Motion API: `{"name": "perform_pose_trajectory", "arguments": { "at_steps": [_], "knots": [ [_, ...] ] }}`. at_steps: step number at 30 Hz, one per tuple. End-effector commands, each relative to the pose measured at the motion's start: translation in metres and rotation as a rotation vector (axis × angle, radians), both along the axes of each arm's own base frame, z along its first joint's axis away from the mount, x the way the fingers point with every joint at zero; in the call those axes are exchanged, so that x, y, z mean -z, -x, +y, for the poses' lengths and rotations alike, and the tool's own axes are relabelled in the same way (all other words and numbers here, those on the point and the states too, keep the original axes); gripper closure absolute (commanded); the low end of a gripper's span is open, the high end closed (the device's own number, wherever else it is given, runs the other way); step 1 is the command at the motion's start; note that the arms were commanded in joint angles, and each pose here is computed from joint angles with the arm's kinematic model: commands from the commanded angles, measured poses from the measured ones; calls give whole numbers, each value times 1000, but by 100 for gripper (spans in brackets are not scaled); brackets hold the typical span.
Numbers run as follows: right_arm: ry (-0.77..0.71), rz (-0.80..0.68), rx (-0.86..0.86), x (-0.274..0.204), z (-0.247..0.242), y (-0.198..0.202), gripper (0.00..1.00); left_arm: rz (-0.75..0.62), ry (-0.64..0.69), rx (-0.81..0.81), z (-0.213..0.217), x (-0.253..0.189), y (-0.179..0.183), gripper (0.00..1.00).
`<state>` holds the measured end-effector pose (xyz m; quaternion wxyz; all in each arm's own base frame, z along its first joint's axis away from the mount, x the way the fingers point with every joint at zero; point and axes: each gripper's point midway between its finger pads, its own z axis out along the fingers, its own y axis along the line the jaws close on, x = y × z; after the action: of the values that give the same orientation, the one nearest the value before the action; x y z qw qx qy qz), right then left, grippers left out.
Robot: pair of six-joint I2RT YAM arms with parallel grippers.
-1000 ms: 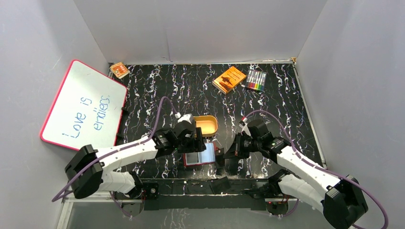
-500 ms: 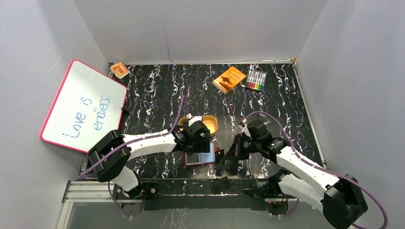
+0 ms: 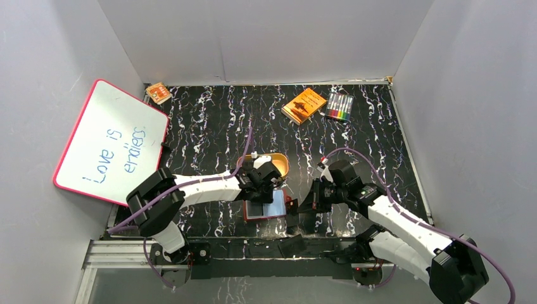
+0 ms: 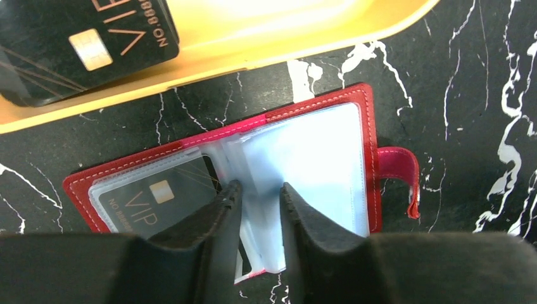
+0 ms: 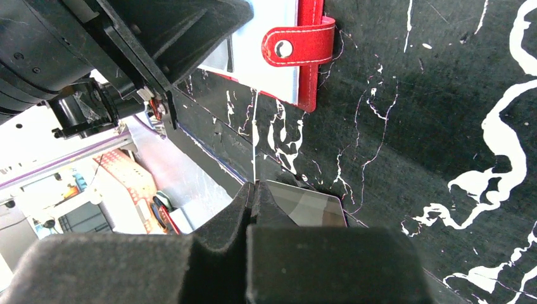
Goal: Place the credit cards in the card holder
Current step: Turn over the card slot in the card holder.
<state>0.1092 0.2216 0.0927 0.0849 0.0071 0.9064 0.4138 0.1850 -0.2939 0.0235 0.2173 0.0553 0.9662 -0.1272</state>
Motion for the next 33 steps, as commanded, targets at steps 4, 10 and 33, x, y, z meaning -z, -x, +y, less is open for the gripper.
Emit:
{"name": "perform_pose_trajectory", "arguments": {
  "at_steps": [4, 10, 33],
  "knots": [
    [-38, -33, -23, -11, 9, -8, 100, 33, -108, -34, 34, 20, 15, 93],
    [-45, -14, -41, -5, 12, -7, 100, 21, -105, -53, 40, 19, 16, 100],
    [-4, -37, -135, 14, 28, -29, 100, 2, -63, -87, 44, 16, 16, 100]
  ]
}}
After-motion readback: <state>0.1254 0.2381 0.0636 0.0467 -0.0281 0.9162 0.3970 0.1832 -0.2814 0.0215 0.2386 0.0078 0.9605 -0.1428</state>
